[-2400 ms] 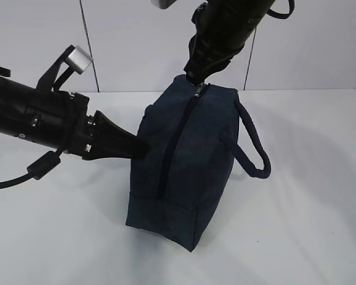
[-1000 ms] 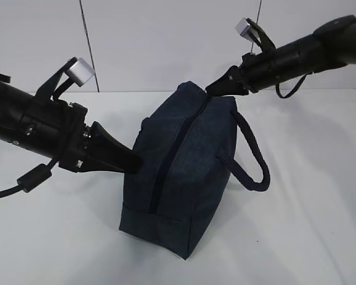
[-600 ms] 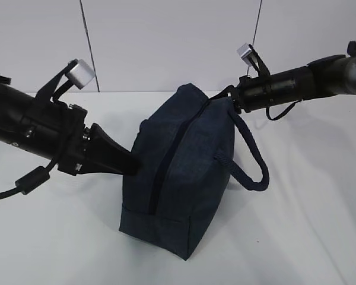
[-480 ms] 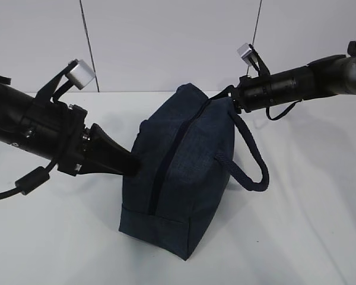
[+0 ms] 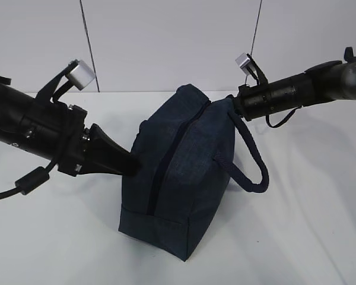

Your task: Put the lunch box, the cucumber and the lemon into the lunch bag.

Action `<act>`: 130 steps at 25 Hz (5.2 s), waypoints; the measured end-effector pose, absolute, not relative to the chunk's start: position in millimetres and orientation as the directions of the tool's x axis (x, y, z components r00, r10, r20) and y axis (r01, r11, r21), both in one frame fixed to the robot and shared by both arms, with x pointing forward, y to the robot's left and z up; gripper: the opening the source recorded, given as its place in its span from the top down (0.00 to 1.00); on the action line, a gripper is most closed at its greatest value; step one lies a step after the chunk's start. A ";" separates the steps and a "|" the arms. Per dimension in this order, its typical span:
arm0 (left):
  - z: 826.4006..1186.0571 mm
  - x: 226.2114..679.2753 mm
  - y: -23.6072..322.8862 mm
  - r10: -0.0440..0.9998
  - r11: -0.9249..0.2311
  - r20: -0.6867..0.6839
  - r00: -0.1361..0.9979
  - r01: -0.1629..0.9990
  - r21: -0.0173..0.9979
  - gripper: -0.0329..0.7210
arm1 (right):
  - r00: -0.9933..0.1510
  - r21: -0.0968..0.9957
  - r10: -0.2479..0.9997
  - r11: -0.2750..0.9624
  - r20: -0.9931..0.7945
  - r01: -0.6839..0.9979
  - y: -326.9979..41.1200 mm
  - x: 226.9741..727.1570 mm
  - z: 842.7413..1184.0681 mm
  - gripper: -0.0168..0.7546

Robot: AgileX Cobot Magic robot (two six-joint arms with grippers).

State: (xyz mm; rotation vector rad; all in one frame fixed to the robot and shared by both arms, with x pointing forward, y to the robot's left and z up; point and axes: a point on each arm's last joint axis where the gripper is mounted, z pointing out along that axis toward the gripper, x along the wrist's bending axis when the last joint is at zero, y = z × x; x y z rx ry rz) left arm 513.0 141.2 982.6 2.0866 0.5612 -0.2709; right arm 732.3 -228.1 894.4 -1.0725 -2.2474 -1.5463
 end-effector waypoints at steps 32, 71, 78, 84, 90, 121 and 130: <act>984.4 516.3 140.2 0.378 -0.375 -0.519 0.767 0.639 0.672 0.39 | -0.669 0.702 0.704 0.352 0.237 0.619 -252.7 765.3 1033.0 0.25; 1174.4 421.0 216.5 0.822 -0.356 -0.184 0.539 0.738 0.572 0.29 | -0.454 0.608 0.890 0.377 -0.030 0.699 -235.3 465.6 1208.6 0.25; 1156.8 367.4 233.9 0.825 -0.356 -0.169 0.539 0.727 0.587 0.29 | -0.452 0.613 0.891 0.376 -0.034 0.695 -254.5 382.6 1181.6 0.25; 1133.8 317.1 250.9 0.828 -0.354 -0.136 0.545 0.695 0.626 0.29 | -0.434 0.630 0.900 0.354 -0.029 0.691 -268.2 323.7 1144.2 0.25; 1104.5 275.9 266.7 0.835 -0.355 -0.084 0.543 0.650 0.672 0.29 | -0.418 0.680 0.906 0.350 -0.070 0.644 -282.0 274.3 1110.2 0.25; 1056.4 257.3 278.0 0.860 -0.322 -0.011 0.511 0.558 0.765 0.35 | -0.364 0.742 0.917 0.358 -0.165 0.566 -295.0 250.5 1044.8 0.25; 1056.8 257.7 279.3 0.902 -0.261 -0.019 0.431 0.580 0.771 0.37 | -0.306 0.757 0.937 0.322 -0.169 0.568 -296.2 247.8 1045.3 0.25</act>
